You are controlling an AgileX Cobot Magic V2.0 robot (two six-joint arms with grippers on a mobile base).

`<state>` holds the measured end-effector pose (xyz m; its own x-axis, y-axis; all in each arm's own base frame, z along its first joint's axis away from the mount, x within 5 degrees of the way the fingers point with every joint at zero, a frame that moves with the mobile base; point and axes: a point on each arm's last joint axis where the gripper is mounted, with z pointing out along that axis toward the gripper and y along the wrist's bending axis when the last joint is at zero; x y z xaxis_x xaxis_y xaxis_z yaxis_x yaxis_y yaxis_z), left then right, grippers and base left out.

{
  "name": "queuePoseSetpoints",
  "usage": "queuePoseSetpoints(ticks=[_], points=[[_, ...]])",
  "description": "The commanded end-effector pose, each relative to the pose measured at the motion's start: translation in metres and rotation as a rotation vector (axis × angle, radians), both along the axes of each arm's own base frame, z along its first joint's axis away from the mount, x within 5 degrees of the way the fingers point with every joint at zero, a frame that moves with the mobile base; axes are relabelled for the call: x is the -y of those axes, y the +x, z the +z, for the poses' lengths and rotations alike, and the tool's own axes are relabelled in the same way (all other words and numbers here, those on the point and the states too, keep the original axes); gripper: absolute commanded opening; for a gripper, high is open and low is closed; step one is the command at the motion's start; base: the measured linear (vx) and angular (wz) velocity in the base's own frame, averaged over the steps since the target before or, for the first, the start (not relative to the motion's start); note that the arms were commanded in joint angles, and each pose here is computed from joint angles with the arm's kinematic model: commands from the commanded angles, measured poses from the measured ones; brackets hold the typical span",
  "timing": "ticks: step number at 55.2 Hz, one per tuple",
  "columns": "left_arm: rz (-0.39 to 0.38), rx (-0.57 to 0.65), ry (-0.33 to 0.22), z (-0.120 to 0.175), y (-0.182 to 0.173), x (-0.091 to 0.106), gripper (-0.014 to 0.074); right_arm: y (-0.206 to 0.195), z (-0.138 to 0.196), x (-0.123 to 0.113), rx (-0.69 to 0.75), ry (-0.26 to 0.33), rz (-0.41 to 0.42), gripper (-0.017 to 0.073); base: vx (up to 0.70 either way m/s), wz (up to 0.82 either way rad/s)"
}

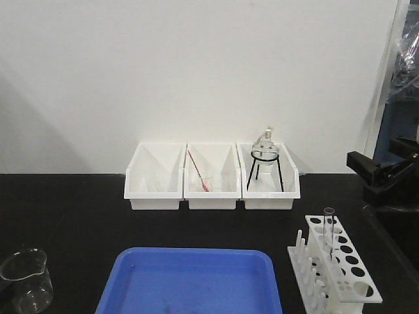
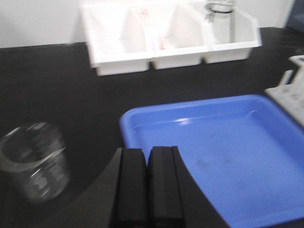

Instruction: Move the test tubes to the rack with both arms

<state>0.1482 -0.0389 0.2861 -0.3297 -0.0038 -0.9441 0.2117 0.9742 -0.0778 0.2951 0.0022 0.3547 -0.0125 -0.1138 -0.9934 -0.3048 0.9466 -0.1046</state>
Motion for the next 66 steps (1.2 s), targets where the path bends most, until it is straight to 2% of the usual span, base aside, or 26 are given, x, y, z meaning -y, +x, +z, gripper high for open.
queuePoseSetpoints(ticks=[1, 9, 13, 17, 20, 25, 30, 35, 44, 66], points=[[0.061, 0.126, -0.019, -0.014, -0.032, -0.018, -0.001, -0.007, 0.02, -0.002, 0.074, 0.022, 0.018, 0.0527, 0.0, 0.0], [0.163, 0.189, -0.022, -0.059, -0.075, -0.034, -0.0009, -0.007, 0.02, -0.002, 0.074, 0.022, 0.018, 0.0527, 0.0, 0.0], [0.174, 0.236, -0.031, -0.077, -0.086, -0.036, -0.0009, -0.007, 0.02, -0.002, 0.074, 0.022, 0.018, 0.0527, 0.0, 0.0], [0.16, 0.275, -0.007, -0.096, -0.093, -0.036, -0.0009, -0.007, 0.02, -0.002, 0.074, 0.022, 0.018, 0.0527, 0.0, 0.0], [0.152, 0.241, 0.003, -0.105, -0.092, -0.035, -0.0009, -0.006, 0.02, -0.002, 0.073, 0.023, 0.018, 0.0527, 0.0, 0.0], [0.138, 0.189, 0.041, -0.107, -0.09, -0.034, -0.0009, -0.007, 0.019, -0.002, 0.073, 0.02, 0.021, 0.0527, 0.0, 0.0], [0.13, 0.229, 0.077, -0.105, -0.091, -0.034, -0.0009, -0.007, 0.019, -0.002, 0.073, 0.021, 0.025, 0.0527, 0.0, 0.0], [0.133, 0.285, 0.087, -0.101, -0.092, -0.035, -0.0009, -0.006, 0.019, -0.002, 0.072, 0.021, 0.024, 0.0527, 0.0, 0.0], [0.137, 0.335, 0.077, -0.096, -0.092, -0.034, -0.0008, -0.006, 0.019, -0.002, 0.071, 0.021, 0.023, 0.0527, 0.0, 0.0], [0.137, 0.336, 0.077, -0.096, -0.092, -0.034, -0.0008, -0.006, 0.019, -0.002, 0.071, 0.02, 0.022, 0.0527, 0.0, 0.0]])
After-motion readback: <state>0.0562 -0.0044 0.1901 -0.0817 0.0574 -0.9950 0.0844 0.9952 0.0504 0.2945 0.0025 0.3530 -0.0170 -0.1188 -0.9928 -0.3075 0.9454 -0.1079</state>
